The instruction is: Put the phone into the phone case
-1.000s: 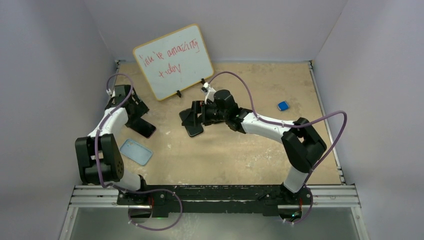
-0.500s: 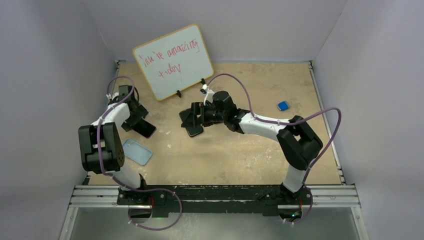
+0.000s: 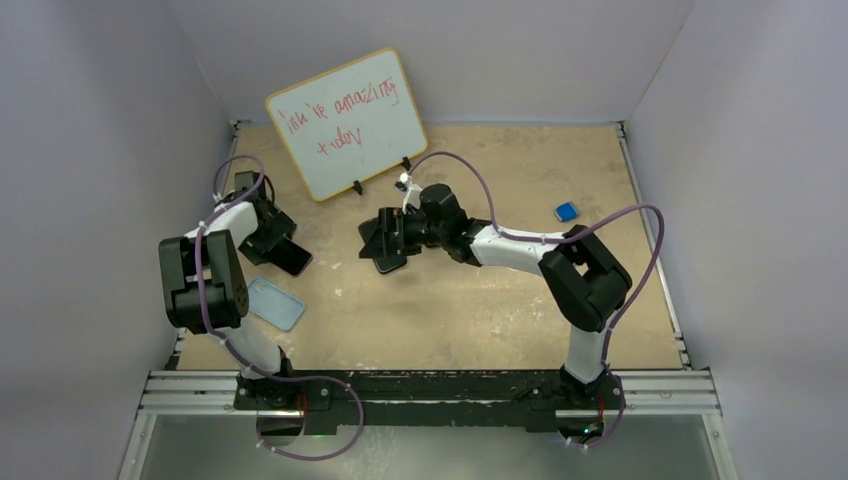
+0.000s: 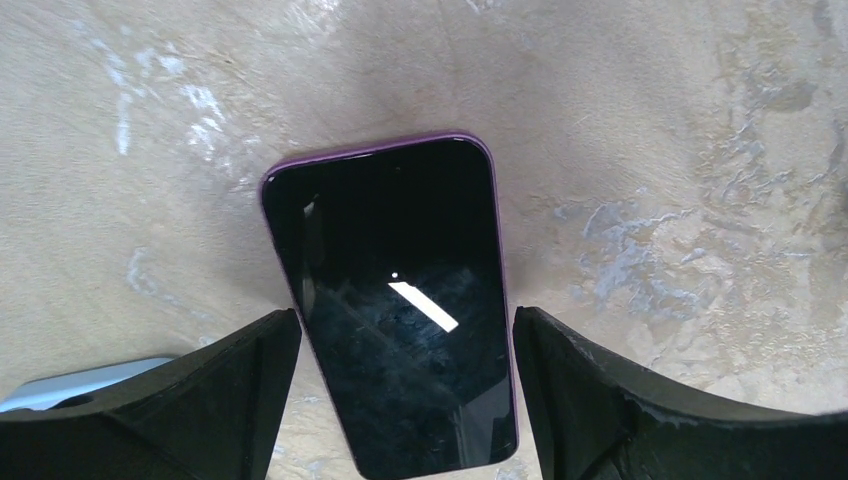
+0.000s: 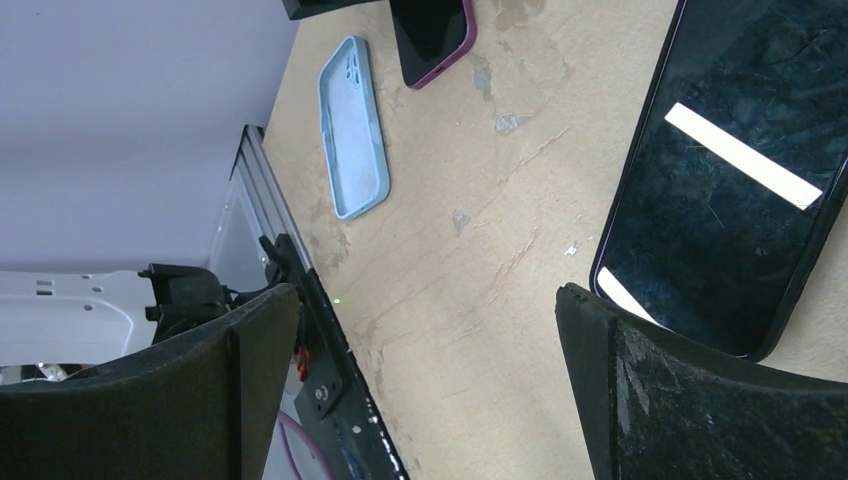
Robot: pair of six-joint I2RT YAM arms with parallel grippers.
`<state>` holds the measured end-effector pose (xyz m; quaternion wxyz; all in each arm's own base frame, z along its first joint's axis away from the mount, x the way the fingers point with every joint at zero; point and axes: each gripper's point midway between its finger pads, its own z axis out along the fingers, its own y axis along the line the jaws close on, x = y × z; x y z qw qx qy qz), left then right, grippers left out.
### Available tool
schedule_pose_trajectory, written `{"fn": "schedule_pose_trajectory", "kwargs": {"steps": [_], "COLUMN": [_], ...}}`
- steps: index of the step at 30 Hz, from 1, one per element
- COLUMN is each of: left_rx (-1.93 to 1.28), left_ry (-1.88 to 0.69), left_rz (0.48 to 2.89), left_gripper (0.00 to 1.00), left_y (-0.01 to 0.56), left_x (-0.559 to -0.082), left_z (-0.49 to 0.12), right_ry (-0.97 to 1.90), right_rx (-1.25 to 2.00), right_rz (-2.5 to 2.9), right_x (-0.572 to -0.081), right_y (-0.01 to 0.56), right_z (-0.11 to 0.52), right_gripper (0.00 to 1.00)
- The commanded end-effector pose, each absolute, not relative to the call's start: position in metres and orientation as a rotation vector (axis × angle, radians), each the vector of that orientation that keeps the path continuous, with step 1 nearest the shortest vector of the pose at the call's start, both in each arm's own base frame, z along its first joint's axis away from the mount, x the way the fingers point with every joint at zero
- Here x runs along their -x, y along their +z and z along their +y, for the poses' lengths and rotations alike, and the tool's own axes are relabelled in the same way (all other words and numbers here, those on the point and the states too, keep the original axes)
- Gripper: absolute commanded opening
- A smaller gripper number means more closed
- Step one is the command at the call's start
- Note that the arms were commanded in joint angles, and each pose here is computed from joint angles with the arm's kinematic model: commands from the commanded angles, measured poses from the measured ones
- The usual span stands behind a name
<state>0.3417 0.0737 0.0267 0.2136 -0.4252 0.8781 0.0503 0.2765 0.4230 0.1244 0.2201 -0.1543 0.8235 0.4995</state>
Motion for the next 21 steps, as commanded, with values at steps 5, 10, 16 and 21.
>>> {"fn": "schedule_pose_trajectory", "kwargs": {"steps": [5,10,16,21], "left_rx": [1.181,1.167,1.113,1.047], "left_ry": [0.058,0.030,0.060,0.168], "left_rz": [2.460,2.466,2.610,2.739], "left_gripper": [0.81,0.80,0.81,0.78], "left_y": [0.021,0.018,0.003,-0.008], "left_x": [-0.361,-0.366,-0.366,-0.351], "left_z": [0.070,0.068,0.062,0.058], "right_ry": [1.415,1.389,1.410,1.425], "right_rx": [0.427,0.450,0.441,0.439], "right_rz": [2.175,2.199,2.200,2.214], "right_x": [-0.288,-0.286,-0.282,-0.284], "right_y": [0.148,0.137,0.136,0.135], "right_z": [0.433,0.430,0.429,0.434], "right_gripper": [0.99,0.99,0.99,0.99]}}
